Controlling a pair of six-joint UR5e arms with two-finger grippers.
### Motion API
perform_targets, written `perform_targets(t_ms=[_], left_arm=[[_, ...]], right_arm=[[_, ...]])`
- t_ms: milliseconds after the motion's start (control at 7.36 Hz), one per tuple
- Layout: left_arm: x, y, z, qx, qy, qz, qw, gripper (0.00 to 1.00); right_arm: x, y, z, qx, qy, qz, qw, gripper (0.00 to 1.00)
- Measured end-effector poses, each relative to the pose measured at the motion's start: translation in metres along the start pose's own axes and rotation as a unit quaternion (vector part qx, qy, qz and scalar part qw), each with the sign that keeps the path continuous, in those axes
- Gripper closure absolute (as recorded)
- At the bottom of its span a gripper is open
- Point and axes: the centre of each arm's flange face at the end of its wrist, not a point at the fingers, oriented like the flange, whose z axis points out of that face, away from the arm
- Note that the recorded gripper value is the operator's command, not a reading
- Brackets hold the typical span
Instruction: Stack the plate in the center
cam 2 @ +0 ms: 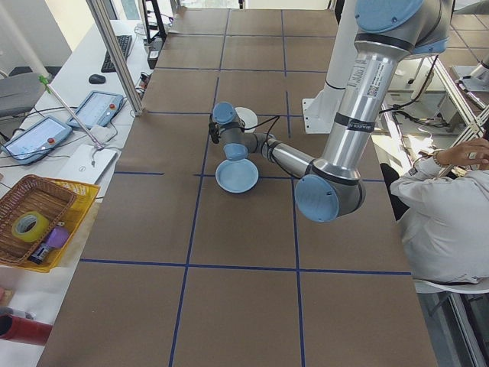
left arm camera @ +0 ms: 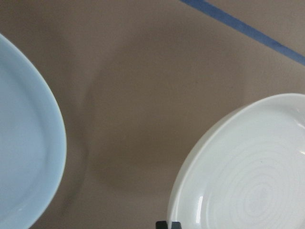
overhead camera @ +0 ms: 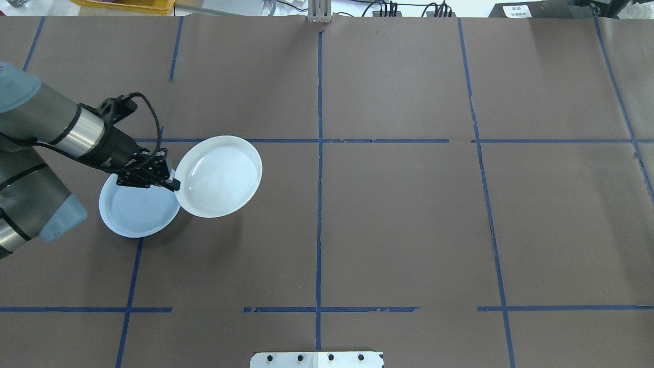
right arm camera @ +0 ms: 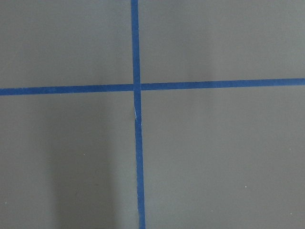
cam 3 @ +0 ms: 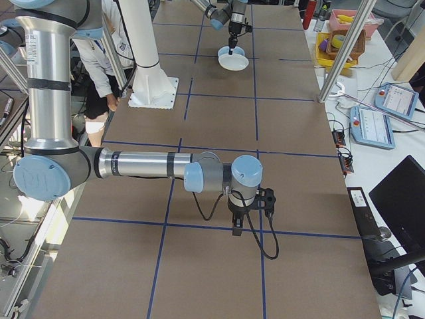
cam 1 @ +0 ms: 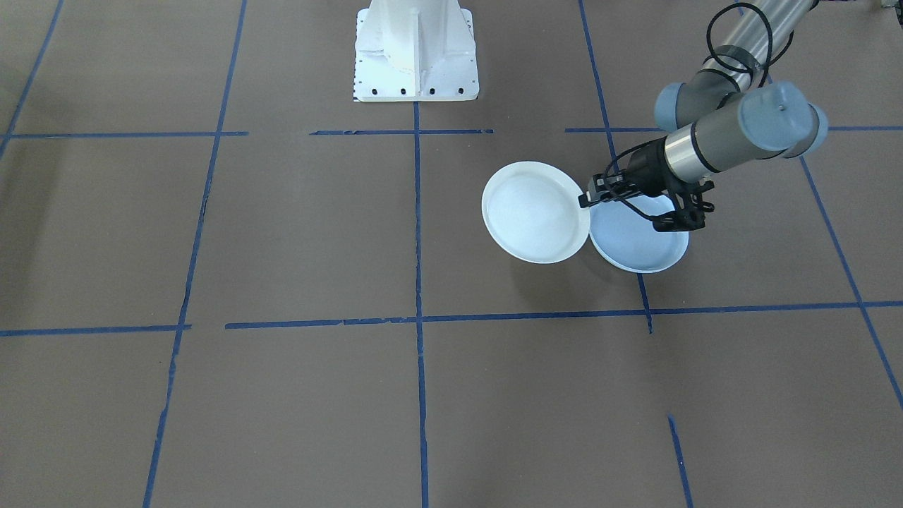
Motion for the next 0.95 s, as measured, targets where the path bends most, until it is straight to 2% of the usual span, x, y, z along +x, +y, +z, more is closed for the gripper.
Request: perform_targets(t_ms=[272,544,951], left_arm=[[-0.085,-0.001,-0.048,0.014,-0.012,0.044,0.999,1.0],[-0.148,-0.001,-0.061,0.02,-0.035,0.059,0.997,1.0],[-0.177,-0.012,-0.053,0.017,-0.051,0.044,0.998,1.0]], right_arm=[[0.0,0.0,0.0,0.0,0.0,0.0,1.0,0.0],[0.0,0.0,0.0,0.0,0.0,0.0,1.0,0.0],[0.0,0.0,0.0,0.0,0.0,0.0,1.0,0.0]])
